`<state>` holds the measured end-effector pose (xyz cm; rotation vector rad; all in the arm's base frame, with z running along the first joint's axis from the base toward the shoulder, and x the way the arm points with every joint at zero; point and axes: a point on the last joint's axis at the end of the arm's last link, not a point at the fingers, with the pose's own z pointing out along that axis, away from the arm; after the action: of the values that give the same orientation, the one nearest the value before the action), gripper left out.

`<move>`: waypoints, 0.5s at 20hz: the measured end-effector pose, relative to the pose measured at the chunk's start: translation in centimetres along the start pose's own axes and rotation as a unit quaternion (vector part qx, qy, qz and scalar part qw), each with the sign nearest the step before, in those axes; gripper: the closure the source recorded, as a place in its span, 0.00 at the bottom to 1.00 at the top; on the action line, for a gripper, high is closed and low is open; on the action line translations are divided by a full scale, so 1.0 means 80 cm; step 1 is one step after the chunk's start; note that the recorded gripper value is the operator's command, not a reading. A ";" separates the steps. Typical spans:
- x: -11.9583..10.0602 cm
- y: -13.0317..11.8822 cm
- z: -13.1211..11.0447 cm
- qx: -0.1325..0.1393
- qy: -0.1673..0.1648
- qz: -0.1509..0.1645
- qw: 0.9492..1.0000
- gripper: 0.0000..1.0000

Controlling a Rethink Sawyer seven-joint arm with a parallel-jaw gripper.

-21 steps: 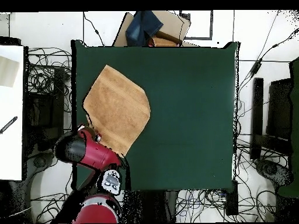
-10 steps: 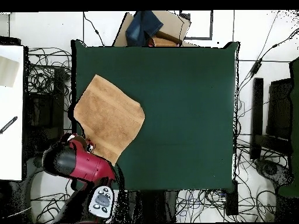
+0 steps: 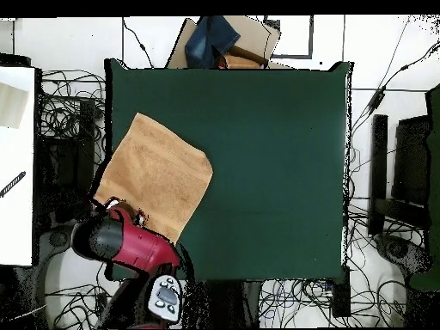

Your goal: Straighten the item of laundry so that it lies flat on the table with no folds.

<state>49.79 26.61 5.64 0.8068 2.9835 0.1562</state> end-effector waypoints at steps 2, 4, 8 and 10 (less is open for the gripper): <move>-0.010 -0.006 0.002 -0.002 -0.007 0.006 1.000 0.00; -0.021 -0.010 0.004 -0.006 -0.017 0.014 1.000 0.00; -0.028 -0.016 0.006 -0.009 -0.024 0.022 0.999 0.00; -0.028 -0.018 0.007 -0.009 -0.023 0.024 0.999 0.00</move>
<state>51.03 24.26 4.95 0.8675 2.9180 0.1629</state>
